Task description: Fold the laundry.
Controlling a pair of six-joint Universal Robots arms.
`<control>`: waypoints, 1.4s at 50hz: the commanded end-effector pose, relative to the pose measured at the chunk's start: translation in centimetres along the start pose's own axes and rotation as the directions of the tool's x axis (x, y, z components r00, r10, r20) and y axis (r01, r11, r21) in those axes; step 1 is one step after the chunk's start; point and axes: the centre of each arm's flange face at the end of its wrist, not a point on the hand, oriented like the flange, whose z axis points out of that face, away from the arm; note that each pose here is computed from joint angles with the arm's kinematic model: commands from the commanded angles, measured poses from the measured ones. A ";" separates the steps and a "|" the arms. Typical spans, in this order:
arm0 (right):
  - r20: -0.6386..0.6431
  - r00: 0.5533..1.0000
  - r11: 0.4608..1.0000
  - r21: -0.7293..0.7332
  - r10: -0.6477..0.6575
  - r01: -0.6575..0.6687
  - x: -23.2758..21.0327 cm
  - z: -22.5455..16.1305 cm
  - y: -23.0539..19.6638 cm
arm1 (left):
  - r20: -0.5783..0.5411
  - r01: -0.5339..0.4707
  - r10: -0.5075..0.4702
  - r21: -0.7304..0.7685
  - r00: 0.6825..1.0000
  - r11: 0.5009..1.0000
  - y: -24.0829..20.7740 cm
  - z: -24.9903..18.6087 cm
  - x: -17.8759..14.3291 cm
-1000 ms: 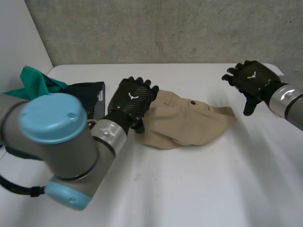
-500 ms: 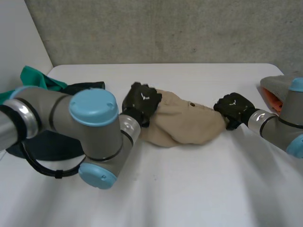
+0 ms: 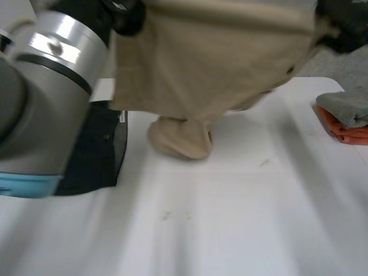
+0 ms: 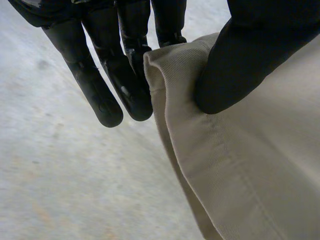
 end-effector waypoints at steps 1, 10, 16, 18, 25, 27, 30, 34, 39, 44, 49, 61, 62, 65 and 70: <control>-0.046 0.999 1.000 0.014 -0.020 0.020 1.5 -3.0 -4.4 | 0.033 -0.017 0.018 -0.006 0.999 1.000 -0.6 -0.5 -2.0; 0.070 0.997 0.995 -0.098 0.017 -0.010 -2.8 -1.0 -0.7 | -0.046 -0.030 0.023 -0.140 0.999 0.990 4.8 0.0 0.7; 0.089 0.993 0.968 -0.231 -0.077 0.096 -4.9 1.3 5.4 | -0.084 -0.055 0.033 -0.269 0.996 0.962 12.4 2.0 3.0; 0.086 0.989 0.963 -0.231 -0.119 0.136 -5.8 2.7 7.5 | -0.076 -0.057 0.038 -0.270 0.996 0.961 14.1 2.9 3.2; -0.091 0.971 0.974 -0.069 -0.222 0.217 -5.7 7.1 9.4 | 0.050 -0.060 0.061 -0.031 0.997 0.998 14.6 9.1 2.1; -0.217 0.948 0.963 0.085 -0.231 0.254 -4.9 8.8 6.9 | 0.122 -0.077 0.061 0.132 0.991 0.988 12.1 11.4 0.7; -0.383 0.909 0.909 0.299 -0.166 0.292 -3.2 10.2 2.9 | 0.229 -0.124 0.048 0.331 0.972 0.935 8.3 13.3 -1.9; -0.484 0.873 0.830 0.461 -0.061 0.313 -1.0 10.5 -0.5 | 0.306 -0.162 0.021 0.444 0.952 0.881 5.7 14.0 -3.9; -0.462 0.886 0.843 0.464 -0.031 0.272 -1.0 10.6 -0.4 | 0.266 -0.125 0.013 0.408 0.964 0.904 6.5 13.4 -3.1; -0.380 0.924 0.901 0.385 -0.044 0.202 -2.8 10.4 1.9 | 0.186 -0.087 0.036 0.272 0.982 0.958 10.2 11.3 -1.3; -0.233 0.971 0.961 0.252 -0.054 0.115 -6.3 9.2 5.9 | 0.107 -0.061 0.048 0.118 0.993 0.991 14.0 8.0 0.6; 0.095 0.995 0.981 -0.191 -0.011 0.029 -15.1 3.6 15.1 | -0.157 -0.056 0.002 -0.341 0.988 0.938 22.1 -3.6 6.5; 0.105 0.994 0.975 -0.220 -0.009 0.032 -15.1 3.2 15.3 | -0.169 -0.062 0.001 -0.354 0.986 0.933 21.9 -4.1 6.6; 0.162 0.987 0.951 -0.304 -0.008 0.057 -15.2 1.1 14.7 | -0.220 -0.088 -0.005 -0.410 0.976 0.908 20.7 -5.8 6.7; 0.254 0.967 0.900 -0.426 0.019 0.095 -15.0 -2.7 13.3 | -0.287 -0.131 -0.022 -0.500 0.958 0.856 18.5 -8.7 5.9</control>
